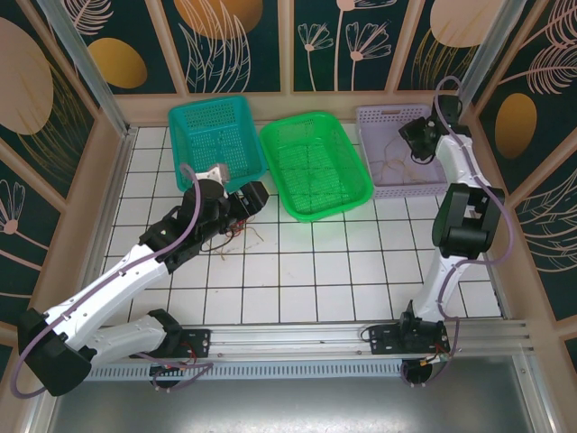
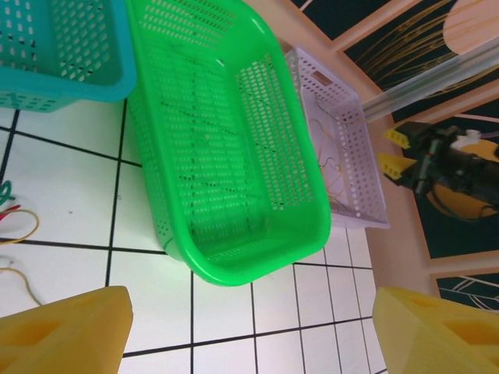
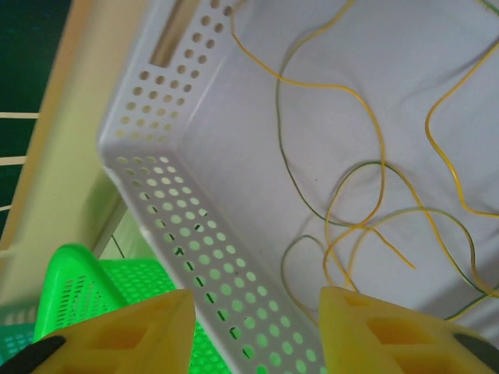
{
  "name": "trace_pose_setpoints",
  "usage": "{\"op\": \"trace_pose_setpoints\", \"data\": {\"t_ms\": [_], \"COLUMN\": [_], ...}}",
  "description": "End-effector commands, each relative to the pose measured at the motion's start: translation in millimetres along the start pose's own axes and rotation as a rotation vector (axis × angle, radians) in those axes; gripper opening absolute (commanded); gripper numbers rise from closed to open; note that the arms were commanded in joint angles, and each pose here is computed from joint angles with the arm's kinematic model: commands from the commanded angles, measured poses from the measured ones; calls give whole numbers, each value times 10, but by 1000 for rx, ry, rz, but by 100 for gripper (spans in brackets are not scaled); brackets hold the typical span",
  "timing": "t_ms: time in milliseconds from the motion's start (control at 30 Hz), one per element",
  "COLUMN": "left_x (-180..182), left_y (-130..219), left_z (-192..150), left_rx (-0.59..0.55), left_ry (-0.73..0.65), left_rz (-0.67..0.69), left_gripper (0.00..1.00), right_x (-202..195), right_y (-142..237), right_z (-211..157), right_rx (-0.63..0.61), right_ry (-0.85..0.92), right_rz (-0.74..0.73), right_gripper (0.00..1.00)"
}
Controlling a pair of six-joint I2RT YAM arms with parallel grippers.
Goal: Untangle the cables
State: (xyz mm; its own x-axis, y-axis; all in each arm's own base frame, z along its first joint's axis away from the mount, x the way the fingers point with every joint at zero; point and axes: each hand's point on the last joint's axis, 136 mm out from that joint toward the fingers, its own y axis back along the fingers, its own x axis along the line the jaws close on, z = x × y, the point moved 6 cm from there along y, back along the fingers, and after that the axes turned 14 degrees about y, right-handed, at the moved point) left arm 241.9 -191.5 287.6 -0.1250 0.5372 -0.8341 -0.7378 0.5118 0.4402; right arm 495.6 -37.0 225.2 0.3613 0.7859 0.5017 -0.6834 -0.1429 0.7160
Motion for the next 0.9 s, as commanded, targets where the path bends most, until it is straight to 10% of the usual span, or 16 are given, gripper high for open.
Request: {"op": "trace_pose_setpoints", "data": {"t_ms": [0, 267, 633, 867], "left_x": [147, 1064, 1816, 2078], "left_y": [16, 12, -262, -498], "left_z": [88, 415, 569, 553], "left_rx": [-41, -34, 17, 53], "left_ry": [60, 288, 410, 298], "left_rz": [95, 448, 561, 624], "left_gripper": [81, 81, 73, 49], "right_x": [312, 1096, 1652, 1703], "right_y": [698, 1409, 1365, 1014], "right_z": [269, -423, -3552, -4089], "right_rx": [-147, -338, 195, 460], "right_ry": [82, 415, 830, 684], "right_rz": [45, 231, 745, 698], "right_gripper": [47, 49, 55, 55]}}
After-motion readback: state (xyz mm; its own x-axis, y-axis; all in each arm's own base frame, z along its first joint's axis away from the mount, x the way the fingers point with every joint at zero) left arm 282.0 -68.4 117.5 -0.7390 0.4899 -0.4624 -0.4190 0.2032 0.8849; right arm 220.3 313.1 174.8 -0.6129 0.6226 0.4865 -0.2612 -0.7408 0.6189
